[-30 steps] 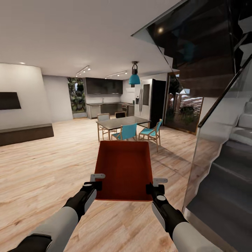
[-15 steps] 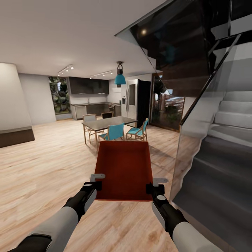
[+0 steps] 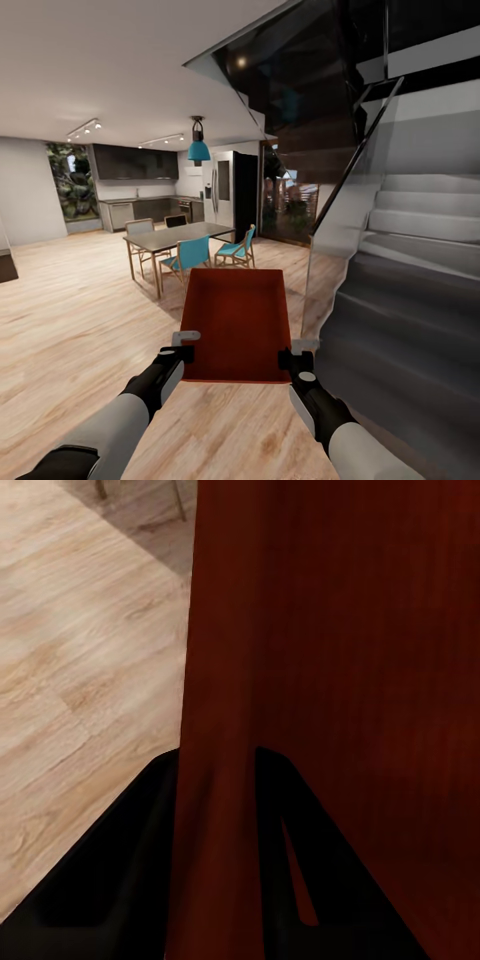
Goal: Move the two storage containers from the living room to the garage. In the garage, place one container on the floor and stack the other container on top of it (either order is fine).
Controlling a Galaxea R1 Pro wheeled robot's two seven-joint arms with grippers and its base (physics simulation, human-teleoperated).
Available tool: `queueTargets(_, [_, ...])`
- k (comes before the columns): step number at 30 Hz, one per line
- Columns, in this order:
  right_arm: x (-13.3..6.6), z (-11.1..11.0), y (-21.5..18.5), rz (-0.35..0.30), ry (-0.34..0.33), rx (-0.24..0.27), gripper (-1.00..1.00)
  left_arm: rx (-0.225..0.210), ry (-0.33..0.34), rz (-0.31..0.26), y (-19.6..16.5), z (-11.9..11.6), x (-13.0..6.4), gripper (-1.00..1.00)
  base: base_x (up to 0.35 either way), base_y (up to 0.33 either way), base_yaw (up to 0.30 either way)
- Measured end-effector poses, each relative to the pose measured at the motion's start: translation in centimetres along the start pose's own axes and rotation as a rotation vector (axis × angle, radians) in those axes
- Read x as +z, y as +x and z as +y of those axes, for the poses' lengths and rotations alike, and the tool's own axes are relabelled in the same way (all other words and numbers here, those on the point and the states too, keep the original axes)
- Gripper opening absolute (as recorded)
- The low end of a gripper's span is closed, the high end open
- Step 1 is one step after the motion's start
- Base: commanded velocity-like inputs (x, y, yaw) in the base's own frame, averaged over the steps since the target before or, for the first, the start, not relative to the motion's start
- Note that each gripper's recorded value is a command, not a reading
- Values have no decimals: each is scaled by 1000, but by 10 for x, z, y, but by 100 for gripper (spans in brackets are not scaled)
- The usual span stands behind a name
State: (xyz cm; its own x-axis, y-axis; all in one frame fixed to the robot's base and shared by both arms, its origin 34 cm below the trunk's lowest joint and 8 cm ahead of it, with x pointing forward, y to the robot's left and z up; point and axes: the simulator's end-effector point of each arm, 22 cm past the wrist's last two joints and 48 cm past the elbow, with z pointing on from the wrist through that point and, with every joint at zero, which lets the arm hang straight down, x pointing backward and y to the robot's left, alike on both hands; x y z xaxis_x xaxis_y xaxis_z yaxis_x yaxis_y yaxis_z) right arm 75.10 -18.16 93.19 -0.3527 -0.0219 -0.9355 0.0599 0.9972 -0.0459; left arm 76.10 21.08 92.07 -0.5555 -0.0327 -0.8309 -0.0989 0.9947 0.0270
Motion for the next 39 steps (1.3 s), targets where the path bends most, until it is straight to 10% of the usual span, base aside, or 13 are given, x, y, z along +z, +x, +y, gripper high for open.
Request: queueTargets(39, [0, 0, 0, 0, 0, 1, -100, 1, 0, 0, 0, 0, 0, -100, 0, 0, -283])
